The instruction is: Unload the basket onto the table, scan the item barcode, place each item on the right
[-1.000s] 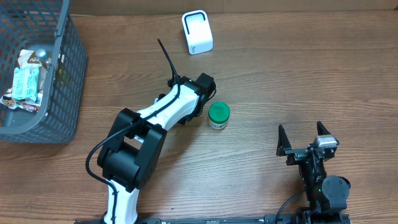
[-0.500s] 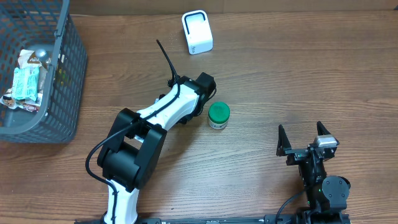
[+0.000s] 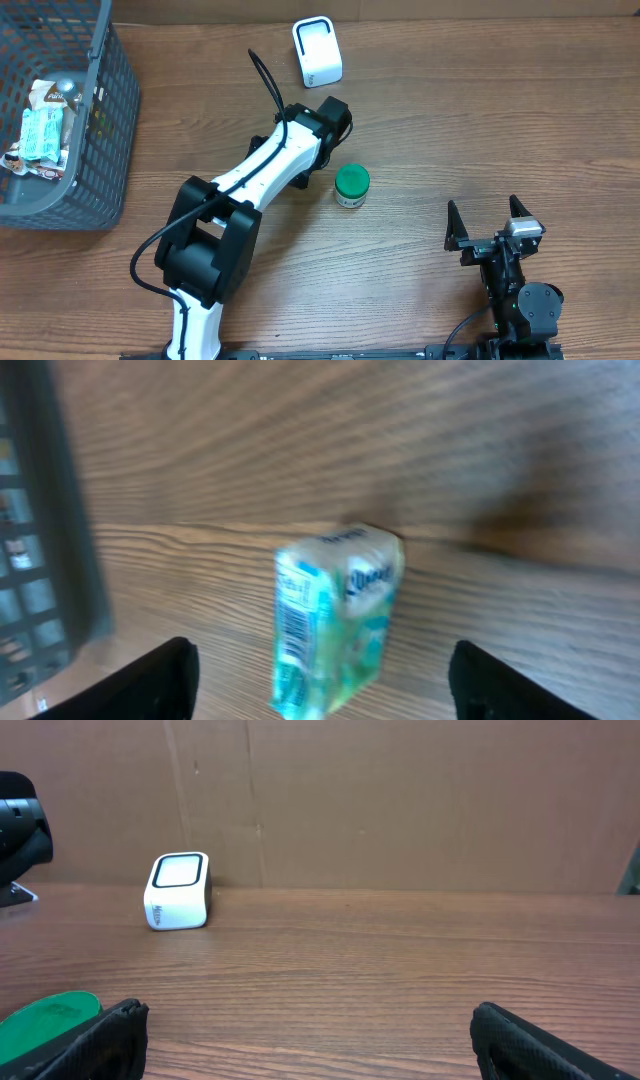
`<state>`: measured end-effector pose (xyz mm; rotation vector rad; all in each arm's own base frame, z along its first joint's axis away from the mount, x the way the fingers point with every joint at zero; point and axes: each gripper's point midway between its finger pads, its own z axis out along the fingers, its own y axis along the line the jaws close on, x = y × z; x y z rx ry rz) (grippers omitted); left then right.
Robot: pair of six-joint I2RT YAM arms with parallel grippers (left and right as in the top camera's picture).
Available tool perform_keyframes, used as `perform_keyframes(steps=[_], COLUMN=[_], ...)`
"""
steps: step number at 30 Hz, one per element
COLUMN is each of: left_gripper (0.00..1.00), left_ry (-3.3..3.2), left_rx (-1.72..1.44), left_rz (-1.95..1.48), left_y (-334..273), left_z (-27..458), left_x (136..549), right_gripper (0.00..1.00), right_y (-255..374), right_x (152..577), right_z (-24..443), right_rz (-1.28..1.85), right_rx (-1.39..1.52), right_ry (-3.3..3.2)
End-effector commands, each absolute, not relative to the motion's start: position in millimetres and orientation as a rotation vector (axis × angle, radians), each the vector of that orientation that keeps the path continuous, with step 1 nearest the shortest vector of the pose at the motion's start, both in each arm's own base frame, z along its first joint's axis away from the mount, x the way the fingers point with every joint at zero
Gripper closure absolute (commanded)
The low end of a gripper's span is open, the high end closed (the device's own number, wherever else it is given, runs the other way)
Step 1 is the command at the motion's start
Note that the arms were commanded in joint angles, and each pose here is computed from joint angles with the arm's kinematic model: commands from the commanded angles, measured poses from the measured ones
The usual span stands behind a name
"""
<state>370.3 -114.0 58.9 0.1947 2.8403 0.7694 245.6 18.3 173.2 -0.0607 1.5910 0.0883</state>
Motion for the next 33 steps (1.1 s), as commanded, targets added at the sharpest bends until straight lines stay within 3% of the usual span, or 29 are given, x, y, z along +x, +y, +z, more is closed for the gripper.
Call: perform_keyframes(steps=[1,6,9,29,33], left_gripper=[0.21,0.26,0.35,0.45,0.53], left_ry=[2.960,3.096,3.139,3.148,3.153], left_rx=[0.267,0.226,0.241,0.166,0.162], left_rz=[0.537,0.260,0.121,0.131,0.133], left_y=[-120.3,-112.6,-110.6,-98.6,-97.3], left_z=[62.1,52.2,49.7,29.1,21.6], left_x=[367.3,365.0,363.8,360.2,356.7], right_gripper=[0.00,0.00,0.00,0.00,0.00], right_y=[19.1,19.1,19.0,19.1,19.1], right_x=[245.7,245.7,245.7,245.7,245.7], right_z=[170.2,170.3,170.3,170.3,170.3], right_rz=[0.090,0.090,0.089,0.090,0.090], right_rx=[-0.063,-0.063,-0.063,-0.063,-0.063], right_ry=[1.592,1.591,1.591,1.591,1.591])
